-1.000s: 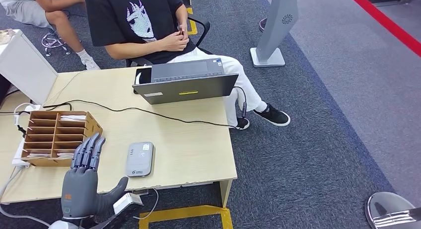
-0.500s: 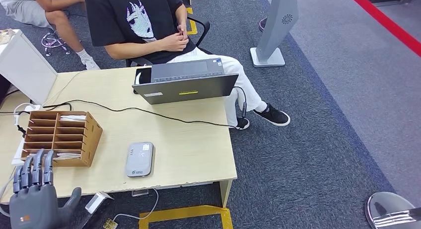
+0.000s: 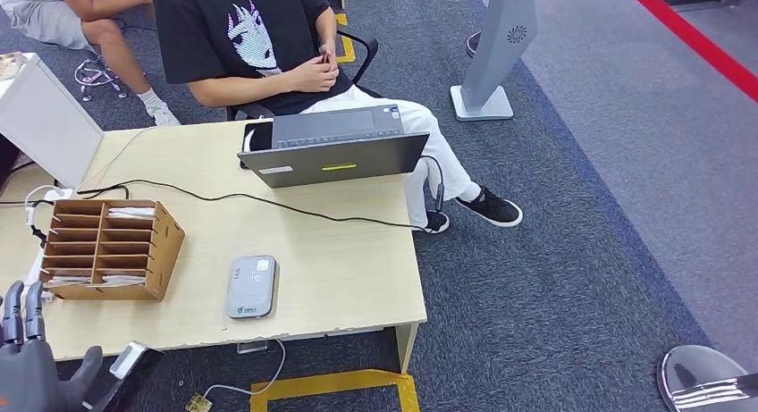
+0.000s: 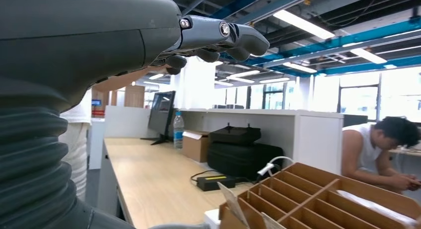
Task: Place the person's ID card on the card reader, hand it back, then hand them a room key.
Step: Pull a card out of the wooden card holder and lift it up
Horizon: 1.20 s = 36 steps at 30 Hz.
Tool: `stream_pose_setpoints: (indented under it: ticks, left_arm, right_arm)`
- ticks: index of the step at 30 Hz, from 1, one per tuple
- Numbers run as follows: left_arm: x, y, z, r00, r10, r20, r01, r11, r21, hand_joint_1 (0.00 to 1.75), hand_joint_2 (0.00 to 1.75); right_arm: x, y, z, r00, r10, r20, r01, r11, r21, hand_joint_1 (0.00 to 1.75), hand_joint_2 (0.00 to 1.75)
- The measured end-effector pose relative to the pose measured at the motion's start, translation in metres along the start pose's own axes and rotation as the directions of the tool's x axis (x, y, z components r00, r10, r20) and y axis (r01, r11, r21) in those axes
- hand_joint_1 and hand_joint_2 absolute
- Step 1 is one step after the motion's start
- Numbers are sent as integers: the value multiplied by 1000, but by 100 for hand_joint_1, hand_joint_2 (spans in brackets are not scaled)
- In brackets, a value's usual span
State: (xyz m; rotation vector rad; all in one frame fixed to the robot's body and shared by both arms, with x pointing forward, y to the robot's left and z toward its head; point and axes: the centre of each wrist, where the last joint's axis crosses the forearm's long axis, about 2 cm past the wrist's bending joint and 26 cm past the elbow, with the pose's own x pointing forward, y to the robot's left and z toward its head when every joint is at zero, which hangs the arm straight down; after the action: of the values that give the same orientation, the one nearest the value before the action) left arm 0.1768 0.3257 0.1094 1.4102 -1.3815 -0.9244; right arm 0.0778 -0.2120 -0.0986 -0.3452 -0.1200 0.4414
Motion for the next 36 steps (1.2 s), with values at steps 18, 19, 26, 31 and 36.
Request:
stream_pose_setpoints:
  ticks: [18, 19, 26, 31, 36]
  left_arm:
    - [-43, -29, -8, 999, -14, -51, 15, 1000, 17, 0, 175]
    - [-44, -31, -10, 999, -15, -49, 16, 1000, 18, 0, 175]
    - [-43, -43, -24, 999, -22, -36, 22, 1000, 7, 0, 175]
    - [-41, -52, -34, 999, -24, -35, 24, 1000, -11, 0, 175]
    - [-35, -60, -43, 999, -18, -30, 17, 999, -31, 0, 175]
  right_arm:
    - [10, -3, 1, 998, 64, 22, -64, 998, -4, 0, 175]
    - [10, -3, 1, 998, 66, 23, -66, 998, -5, 0, 175]
    - [15, -4, 1, 995, 88, 36, -88, 996, -6, 0, 175]
    - [17, -4, 2, 994, 99, 47, -99, 995, -6, 0, 175]
    - [20, -4, 2, 993, 107, 56, -107, 994, -8, 0, 175]
